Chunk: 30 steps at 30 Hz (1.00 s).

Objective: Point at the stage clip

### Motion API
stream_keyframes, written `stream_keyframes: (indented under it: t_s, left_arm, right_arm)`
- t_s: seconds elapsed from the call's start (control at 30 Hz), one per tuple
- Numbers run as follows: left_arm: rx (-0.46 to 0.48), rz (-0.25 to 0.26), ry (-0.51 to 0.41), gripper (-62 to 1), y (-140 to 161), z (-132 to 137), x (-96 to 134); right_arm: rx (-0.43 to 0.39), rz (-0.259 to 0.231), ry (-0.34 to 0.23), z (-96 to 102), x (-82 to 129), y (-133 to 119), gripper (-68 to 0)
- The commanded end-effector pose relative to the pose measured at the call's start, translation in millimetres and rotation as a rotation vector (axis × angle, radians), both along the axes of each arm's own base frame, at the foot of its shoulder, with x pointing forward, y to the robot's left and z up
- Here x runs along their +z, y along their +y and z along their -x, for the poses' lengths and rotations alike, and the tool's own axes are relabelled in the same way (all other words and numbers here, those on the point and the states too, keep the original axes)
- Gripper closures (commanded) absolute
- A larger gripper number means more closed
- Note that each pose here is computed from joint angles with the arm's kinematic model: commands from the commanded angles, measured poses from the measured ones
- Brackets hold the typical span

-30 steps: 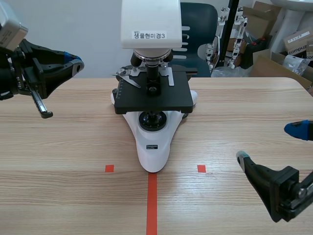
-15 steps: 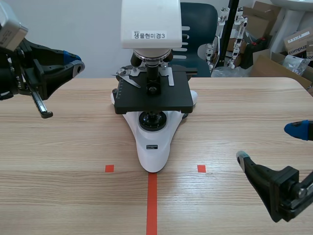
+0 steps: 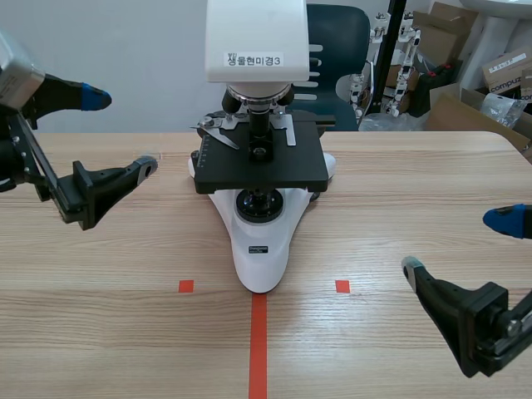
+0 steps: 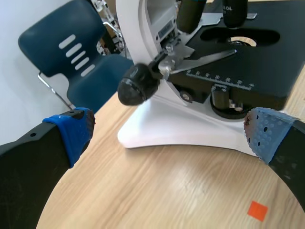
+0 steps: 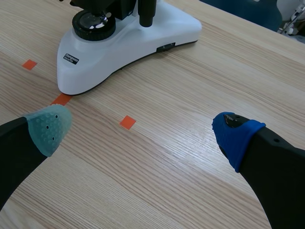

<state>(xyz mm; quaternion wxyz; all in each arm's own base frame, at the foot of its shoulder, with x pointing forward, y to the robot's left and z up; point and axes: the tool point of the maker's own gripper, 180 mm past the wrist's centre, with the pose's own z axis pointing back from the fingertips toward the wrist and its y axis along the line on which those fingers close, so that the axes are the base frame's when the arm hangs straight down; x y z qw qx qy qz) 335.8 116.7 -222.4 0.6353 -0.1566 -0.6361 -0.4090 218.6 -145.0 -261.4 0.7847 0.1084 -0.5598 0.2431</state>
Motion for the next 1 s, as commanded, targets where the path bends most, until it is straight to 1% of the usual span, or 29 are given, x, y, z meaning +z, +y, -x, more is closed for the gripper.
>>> stream_keyframes:
  t_s: [0.0,0.17,0.23,0.37,0.57,0.83,0.9,0.97]
  left_arm:
    - [-0.004,0.023,-0.032,-62.3,-0.6,6.6,12.4]
    - [0.043,0.035,-0.049,-62.3,3.9,25.1,16.7]
    - [0.066,0.052,-0.057,-62.3,5.6,33.1,21.6]
    - [0.068,0.072,-0.057,-62.3,2.8,53.6,29.8]
    - [0.117,0.126,-0.046,-62.3,2.5,78.1,36.7]
    - [0.195,0.163,-0.005,-62.3,-2.4,103.3,26.5]
    - [0.223,0.172,-0.005,-62.3,-3.4,107.4,25.2]
    - [0.242,0.177,-0.026,-62.3,-5.5,111.3,28.2]
  right_arm:
    - [0.001,-0.010,-0.028,-3.5,7.0,0.5,-67.9]
    - [0.001,-0.010,-0.028,-3.5,7.1,0.5,-67.9]
    - [0.001,-0.010,-0.028,-3.5,7.0,0.5,-67.9]
    - [0.001,-0.010,-0.028,-3.5,7.0,0.5,-67.9]
    - [0.001,-0.010,-0.028,-3.5,7.1,0.5,-67.9]
    - [0.001,-0.010,-0.028,-3.5,7.1,0.5,-67.9]
    - [0.001,-0.010,-0.028,-3.5,7.1,0.5,-67.9]
    - [0.001,-0.010,-0.028,-3.5,7.1,0.5,-67.9]
